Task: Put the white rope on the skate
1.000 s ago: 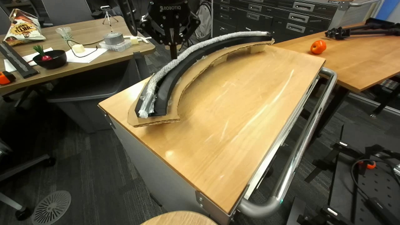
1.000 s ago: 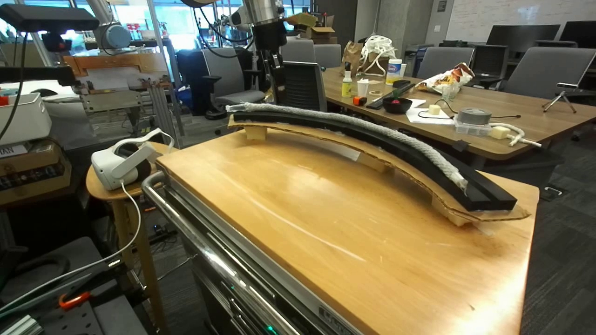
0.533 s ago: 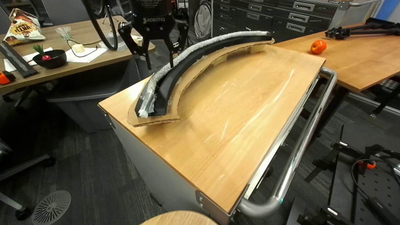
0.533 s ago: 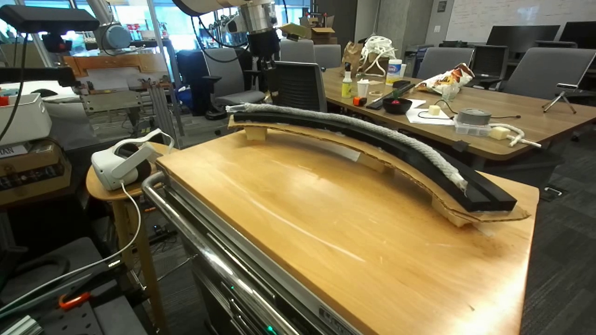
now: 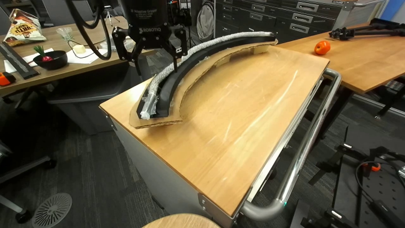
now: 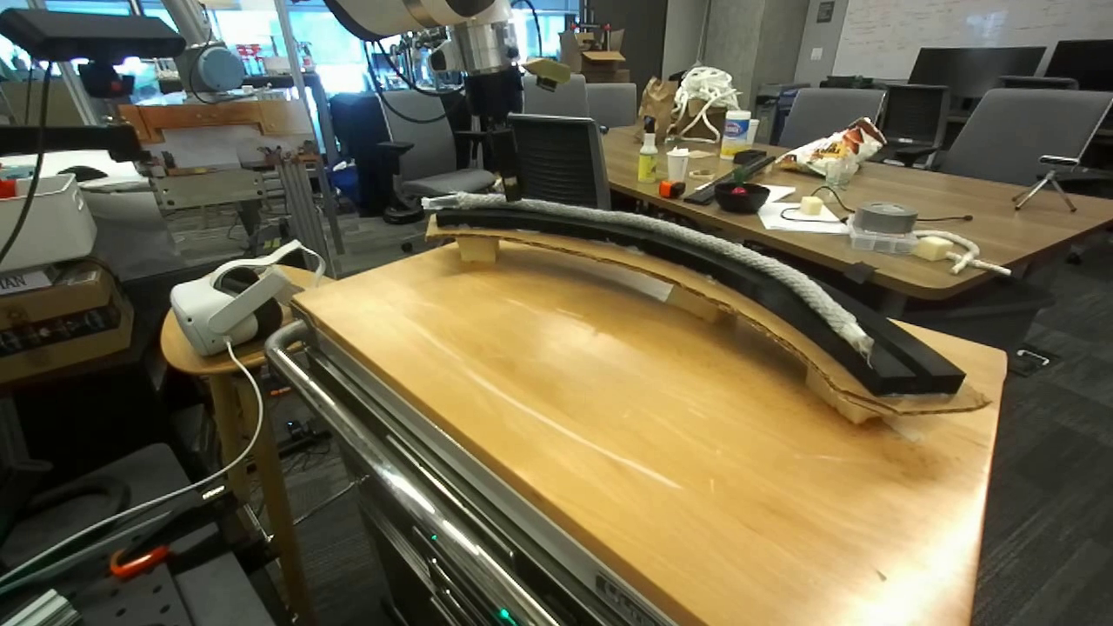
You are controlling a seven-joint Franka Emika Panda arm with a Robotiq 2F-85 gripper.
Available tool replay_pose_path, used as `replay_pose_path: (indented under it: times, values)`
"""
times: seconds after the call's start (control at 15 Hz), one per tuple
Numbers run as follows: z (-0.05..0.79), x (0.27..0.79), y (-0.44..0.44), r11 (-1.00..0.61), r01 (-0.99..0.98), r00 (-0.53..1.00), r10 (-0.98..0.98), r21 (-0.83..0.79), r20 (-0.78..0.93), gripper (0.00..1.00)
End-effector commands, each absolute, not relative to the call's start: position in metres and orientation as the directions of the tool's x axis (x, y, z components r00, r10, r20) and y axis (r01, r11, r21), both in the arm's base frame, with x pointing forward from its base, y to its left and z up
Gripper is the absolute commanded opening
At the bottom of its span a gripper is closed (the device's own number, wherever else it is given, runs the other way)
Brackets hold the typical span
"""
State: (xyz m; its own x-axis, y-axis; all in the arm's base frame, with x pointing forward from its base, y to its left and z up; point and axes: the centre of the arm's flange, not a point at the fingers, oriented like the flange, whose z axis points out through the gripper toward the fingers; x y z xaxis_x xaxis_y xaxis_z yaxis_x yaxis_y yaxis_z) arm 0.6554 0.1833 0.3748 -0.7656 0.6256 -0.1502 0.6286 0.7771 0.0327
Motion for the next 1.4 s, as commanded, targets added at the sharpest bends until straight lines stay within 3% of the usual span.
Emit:
replay_pose_path:
  times: [0.0, 0.53, 0.6, 1.13, 1.27, 1.33]
  values:
    - [0.374, 0.667, 0.187, 0.755, 0.655, -0.748, 0.654, 0.033, -0.115, 0.64]
    - [0.368, 0.668, 0.183, 0.733, 0.680, -0.729, 0.677, 0.004, -0.097, 0.02]
    - [0.369, 0.667, 0.183, 0.731, 0.682, -0.728, 0.679, -0.008, -0.097, 0.00]
    - [0.371, 0.662, 0.178, 0.732, 0.681, -0.730, 0.677, -0.022, -0.093, 0.04]
    - [0.376, 0.661, 0.176, 0.729, 0.684, -0.726, 0.680, -0.007, -0.102, 0.37]
    - [0.378, 0.661, 0.174, 0.725, 0.689, -0.721, 0.684, -0.002, -0.111, 0.44]
